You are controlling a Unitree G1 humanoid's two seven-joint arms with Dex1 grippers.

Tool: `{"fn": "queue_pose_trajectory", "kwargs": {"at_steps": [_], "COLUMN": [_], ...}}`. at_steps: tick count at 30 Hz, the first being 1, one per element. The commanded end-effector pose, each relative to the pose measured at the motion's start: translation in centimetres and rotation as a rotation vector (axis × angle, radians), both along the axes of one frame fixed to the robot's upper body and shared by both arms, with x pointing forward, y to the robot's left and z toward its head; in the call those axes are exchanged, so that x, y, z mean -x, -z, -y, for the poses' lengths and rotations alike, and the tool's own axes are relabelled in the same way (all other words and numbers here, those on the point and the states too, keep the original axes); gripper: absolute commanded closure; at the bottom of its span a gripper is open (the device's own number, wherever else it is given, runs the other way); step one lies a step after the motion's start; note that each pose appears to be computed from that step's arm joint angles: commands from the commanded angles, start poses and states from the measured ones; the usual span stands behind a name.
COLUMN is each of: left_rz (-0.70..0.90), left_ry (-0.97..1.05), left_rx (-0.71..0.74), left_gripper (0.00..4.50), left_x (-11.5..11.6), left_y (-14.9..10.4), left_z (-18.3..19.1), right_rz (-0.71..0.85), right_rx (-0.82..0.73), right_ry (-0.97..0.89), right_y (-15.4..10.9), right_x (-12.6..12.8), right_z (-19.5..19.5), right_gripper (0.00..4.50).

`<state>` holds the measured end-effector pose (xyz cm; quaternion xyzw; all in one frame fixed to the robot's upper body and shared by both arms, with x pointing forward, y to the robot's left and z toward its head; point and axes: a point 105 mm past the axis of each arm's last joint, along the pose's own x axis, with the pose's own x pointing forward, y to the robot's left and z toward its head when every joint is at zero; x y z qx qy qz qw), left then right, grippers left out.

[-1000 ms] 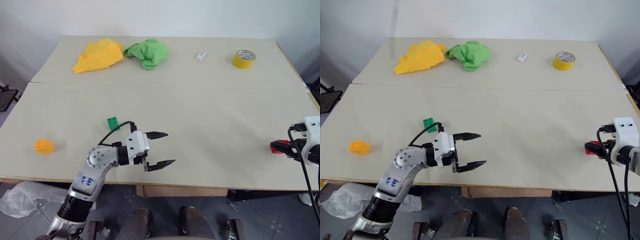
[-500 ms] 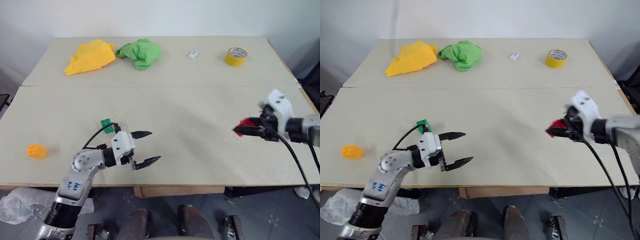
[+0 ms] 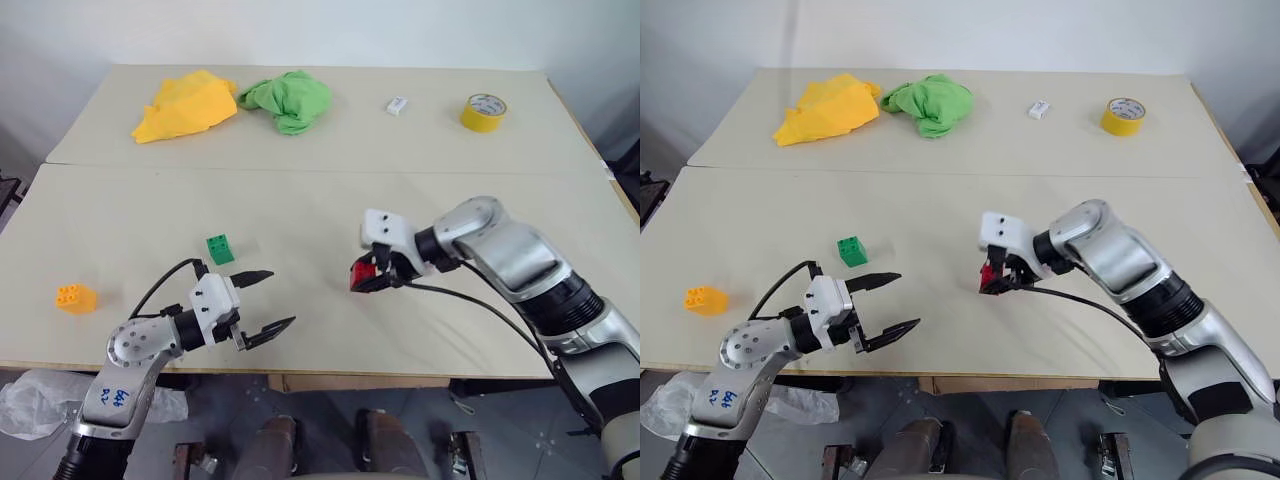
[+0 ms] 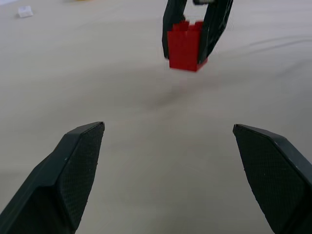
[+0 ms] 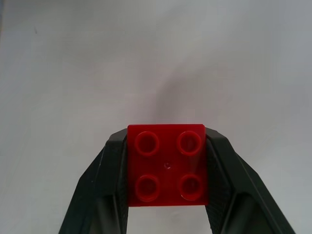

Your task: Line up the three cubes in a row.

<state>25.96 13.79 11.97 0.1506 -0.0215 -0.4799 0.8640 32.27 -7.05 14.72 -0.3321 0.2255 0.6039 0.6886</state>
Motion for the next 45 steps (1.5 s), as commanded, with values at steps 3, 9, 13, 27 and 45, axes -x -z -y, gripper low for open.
{"fn": "queue_pose_trajectory", "kwargs": {"at_steps": [3, 9, 13, 27, 45], "left_rz": [0.054, 0.053, 0.046, 0.047, -0.002], "left_ry": [-0.029, -0.048, -0.063, -0.183, -0.823], "left_rx": [0.014, 0.009, 0.001, 0.018, 0.16], "left_gripper": [0.0, 0.0, 0.0, 0.0, 0.0], "left_x": [0.1, 0.5, 0.8, 1.2, 8.2], "left_y": [-1.4, -1.4, -1.2, -1.4, 1.6], "left_z": [-0.1, -0.3, -0.6, -3.2, -13.5], "right_rz": [0.013, 0.063, 0.07, 0.153, 0.431], "right_rx": [0.017, 0.053, 0.05, -0.33, -0.819], "right_ry": [-0.033, -0.017, 0.008, -0.192, -0.001], "right_y": [0.1, 0.7, 0.3, -4.1, -0.7], "right_x": [0.8, -0.1, -0.8, 0.8, 1.9], "right_z": [-0.4, 0.1, 0.9, -0.1, 8.9], "right_gripper": [2.99, 2.99, 2.99, 0.01, 0.01]}}
